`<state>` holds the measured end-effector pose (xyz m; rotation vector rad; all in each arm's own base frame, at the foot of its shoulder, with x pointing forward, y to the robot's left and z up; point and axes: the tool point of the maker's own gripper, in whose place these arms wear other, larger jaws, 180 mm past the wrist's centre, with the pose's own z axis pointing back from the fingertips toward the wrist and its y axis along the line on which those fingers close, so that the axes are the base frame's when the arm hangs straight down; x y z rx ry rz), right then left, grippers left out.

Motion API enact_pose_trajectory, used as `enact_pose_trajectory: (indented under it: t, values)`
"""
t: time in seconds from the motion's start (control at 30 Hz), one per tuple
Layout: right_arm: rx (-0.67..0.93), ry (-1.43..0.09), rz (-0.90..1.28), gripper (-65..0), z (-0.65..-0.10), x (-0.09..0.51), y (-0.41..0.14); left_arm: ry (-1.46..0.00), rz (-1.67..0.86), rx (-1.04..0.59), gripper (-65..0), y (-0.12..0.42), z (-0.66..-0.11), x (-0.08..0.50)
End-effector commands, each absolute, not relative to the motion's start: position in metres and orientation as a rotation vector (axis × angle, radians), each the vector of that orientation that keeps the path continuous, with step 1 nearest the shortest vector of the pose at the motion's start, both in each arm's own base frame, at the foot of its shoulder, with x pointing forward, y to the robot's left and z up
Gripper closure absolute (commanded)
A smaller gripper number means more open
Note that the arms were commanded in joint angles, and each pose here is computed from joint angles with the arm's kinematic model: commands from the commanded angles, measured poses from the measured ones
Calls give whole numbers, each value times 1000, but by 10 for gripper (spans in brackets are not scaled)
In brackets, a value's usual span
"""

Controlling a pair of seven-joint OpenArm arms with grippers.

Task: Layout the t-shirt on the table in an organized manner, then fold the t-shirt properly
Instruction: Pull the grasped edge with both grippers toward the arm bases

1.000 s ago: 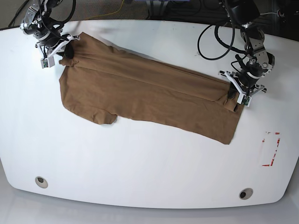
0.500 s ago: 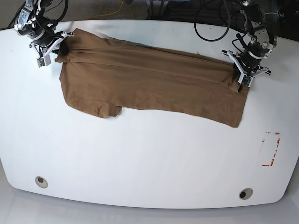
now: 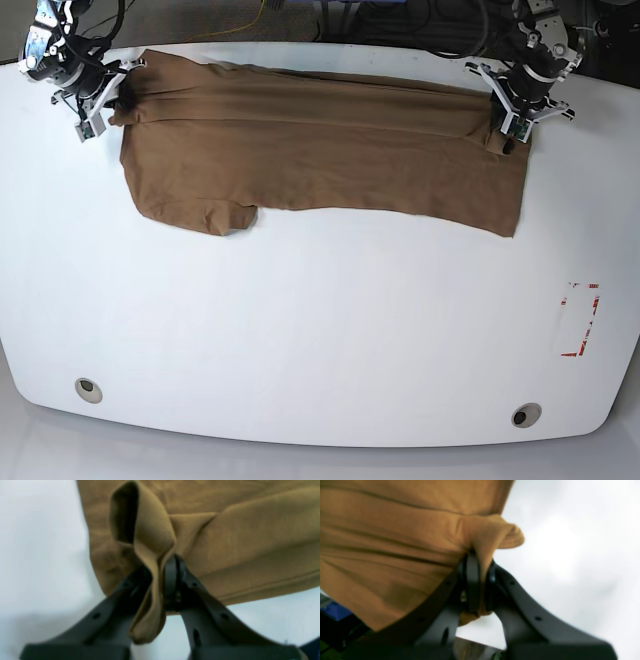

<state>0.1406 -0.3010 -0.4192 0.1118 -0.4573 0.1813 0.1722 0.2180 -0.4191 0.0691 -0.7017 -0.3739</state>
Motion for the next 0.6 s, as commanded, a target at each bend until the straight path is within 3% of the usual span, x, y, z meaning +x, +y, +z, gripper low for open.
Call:
enact_pose_trajectory:
  t: [0.0, 0.2, 0.3, 0.4, 0.57]
  values:
    - [70, -454, 195, 0, -412, 141, -313, -596, -388, 122, -19, 232, -429, 151]
    - [86, -455, 182, -1, -416, 139, -307, -582, -389, 119, -19, 232, -431, 144]
    - [91, -457, 176, -1, -417, 139, -304, -579, -390, 122, -61, 233, -431, 144]
    - [96, -453, 180, -20, -418, 139, -302, -545, -390, 130, -170, 236, -434, 139]
    - [104, -449, 184, -154, -420, 138, -298, -502, -387, 141, -367, 240, -437, 134]
